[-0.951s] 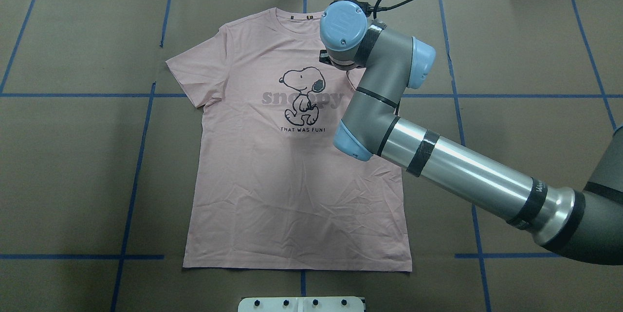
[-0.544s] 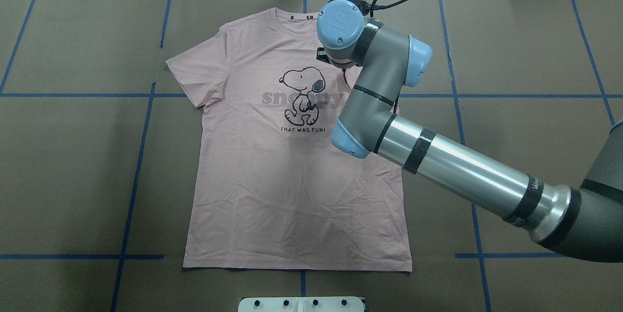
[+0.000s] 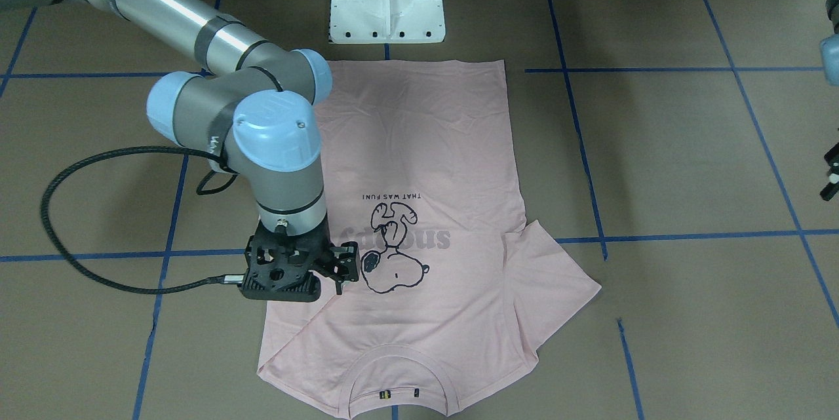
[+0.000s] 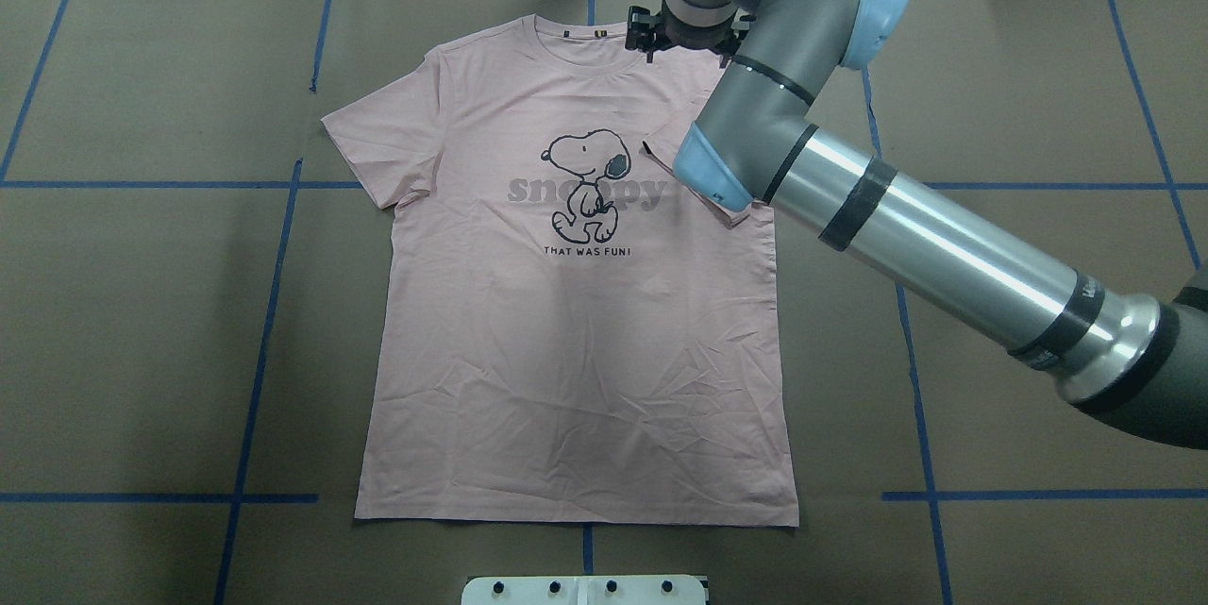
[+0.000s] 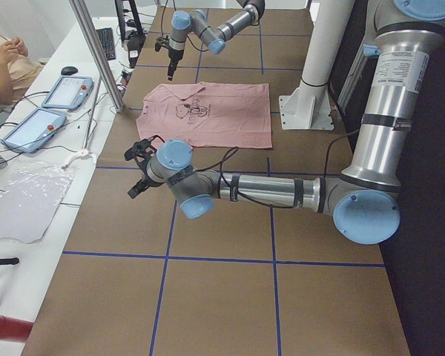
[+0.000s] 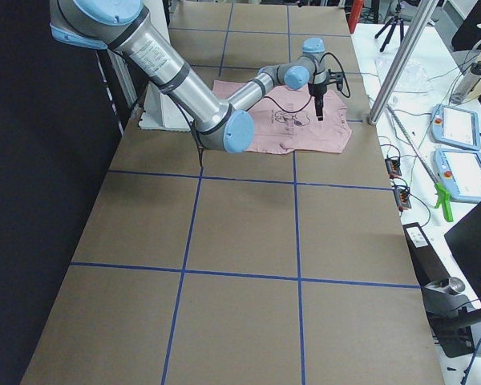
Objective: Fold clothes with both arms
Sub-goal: 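Fold the held sleeve inward across the shirt toward the collar with the right gripper, then release the sleeve and raise the right gripper while the left arm reaches out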
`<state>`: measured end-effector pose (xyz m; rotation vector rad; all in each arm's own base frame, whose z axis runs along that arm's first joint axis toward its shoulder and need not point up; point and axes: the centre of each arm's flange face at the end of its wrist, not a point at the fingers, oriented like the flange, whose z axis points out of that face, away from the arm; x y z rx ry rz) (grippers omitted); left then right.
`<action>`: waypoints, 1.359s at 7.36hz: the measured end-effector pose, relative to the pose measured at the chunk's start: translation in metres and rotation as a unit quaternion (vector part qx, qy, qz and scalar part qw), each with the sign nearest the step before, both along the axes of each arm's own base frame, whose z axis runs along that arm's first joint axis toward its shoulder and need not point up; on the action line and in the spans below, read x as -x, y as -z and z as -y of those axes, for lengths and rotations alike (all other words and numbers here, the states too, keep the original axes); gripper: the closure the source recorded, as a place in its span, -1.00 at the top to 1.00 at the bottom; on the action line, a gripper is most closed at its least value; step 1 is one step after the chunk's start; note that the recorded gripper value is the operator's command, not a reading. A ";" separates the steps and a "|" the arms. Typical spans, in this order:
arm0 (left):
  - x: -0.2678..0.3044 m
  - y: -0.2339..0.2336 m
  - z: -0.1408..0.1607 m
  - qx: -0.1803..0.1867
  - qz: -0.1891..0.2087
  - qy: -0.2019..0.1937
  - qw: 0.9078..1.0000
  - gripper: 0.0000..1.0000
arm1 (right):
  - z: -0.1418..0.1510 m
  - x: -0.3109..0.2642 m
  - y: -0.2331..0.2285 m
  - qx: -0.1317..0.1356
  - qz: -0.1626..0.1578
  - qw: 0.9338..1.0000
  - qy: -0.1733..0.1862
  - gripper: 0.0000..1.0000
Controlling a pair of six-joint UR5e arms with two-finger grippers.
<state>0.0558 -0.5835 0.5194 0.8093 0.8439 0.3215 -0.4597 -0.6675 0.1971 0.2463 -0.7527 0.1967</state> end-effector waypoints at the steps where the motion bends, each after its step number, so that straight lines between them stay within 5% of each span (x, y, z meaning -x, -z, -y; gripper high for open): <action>1: -0.034 0.017 0.010 0.023 -0.020 0.003 1.000 0.86 | 0.010 -0.043 -0.003 -0.007 0.003 1.000 0.027 1.00; 4: -0.169 0.076 0.039 0.106 -0.055 0.050 0.992 0.28 | 0.004 -0.170 -0.093 -0.056 0.001 0.992 0.114 1.00; 7: -0.282 0.086 0.060 0.168 -0.056 0.097 0.979 0.20 | -0.010 -0.208 -0.138 -0.075 0.001 0.989 0.129 1.00; 10: -0.327 0.073 0.070 0.173 -0.034 0.122 0.977 0.09 | -0.012 -0.211 -0.142 -0.076 0.000 0.989 0.127 1.00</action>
